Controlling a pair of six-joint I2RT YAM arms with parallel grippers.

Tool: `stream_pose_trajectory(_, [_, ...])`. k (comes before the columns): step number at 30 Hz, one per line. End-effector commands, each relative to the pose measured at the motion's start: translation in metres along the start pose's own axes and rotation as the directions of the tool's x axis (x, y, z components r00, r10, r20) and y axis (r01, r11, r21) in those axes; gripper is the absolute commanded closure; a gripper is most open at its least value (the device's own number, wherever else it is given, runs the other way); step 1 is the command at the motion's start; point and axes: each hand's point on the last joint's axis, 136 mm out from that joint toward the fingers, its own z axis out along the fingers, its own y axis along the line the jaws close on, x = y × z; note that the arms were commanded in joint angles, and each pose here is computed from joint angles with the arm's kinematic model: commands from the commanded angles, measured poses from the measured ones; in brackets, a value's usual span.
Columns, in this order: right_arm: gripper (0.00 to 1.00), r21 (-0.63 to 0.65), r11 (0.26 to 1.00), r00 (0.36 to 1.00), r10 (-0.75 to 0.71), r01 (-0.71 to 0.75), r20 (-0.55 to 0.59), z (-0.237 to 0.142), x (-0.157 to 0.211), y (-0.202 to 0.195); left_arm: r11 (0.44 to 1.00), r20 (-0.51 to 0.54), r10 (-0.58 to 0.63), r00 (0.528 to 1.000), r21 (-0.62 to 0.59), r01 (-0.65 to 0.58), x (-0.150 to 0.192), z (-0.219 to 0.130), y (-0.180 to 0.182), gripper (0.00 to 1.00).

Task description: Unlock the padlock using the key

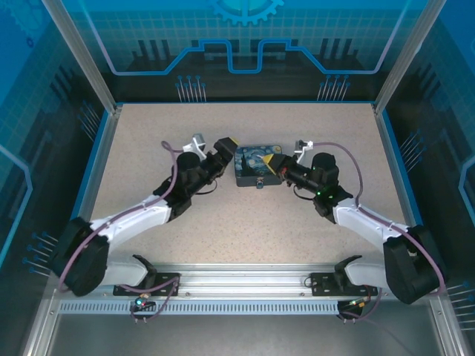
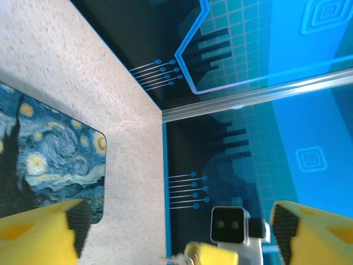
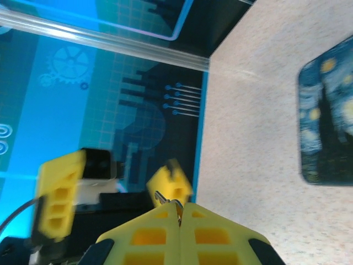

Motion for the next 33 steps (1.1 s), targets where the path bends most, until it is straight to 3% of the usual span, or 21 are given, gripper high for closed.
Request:
stream_pose_trajectory(1, [1.00, 0.074, 0.997, 0.999, -0.032, 0.032, 0.000, -0.004, -0.022, -0.012, 0.980, -0.121, 0.157, 0.980, -0.100, -0.170, 0.019, -0.016, 0.021, 0.06])
stream_pose_trajectory(4, [1.00, 0.113, 0.992, 0.998, -0.056, 0.057, -0.009, 0.005, -0.046, -0.018, 0.952, -0.244, 0.238, 0.940, -0.132, -0.276, 0.040, -0.019, 0.038, 0.01])
stream_pose_trajectory(10, [1.00, 0.145, 0.987, 0.996, -0.056, 0.065, -0.063, 0.042, -0.082, -0.032, 0.851, -0.434, 0.427, 0.793, -0.104, -0.515, 0.094, -0.019, 0.079, 0.01])
stream_pose_trajectory(19, [1.00, 0.236, 0.972, 0.993, 0.026, 0.002, -0.114, 0.070, -0.083, -0.085, 0.752, -0.524, 0.570, 0.633, 0.023, -0.658, 0.147, 0.014, 0.120, 0.01])
stream_pose_trajectory(26, [1.00, 0.263, 0.965, 0.992, 0.049, -0.016, -0.118, 0.077, -0.077, -0.104, 0.723, -0.528, 0.604, 0.597, 0.046, -0.689, 0.163, 0.050, 0.147, 0.01])
stream_pose_trajectory(33, [1.00, 0.298, 0.954, 0.989, 0.070, -0.029, -0.130, 0.079, -0.069, -0.121, 0.697, -0.459, 0.641, 0.615, 0.013, -0.717, 0.155, 0.079, 0.163, 0.01])
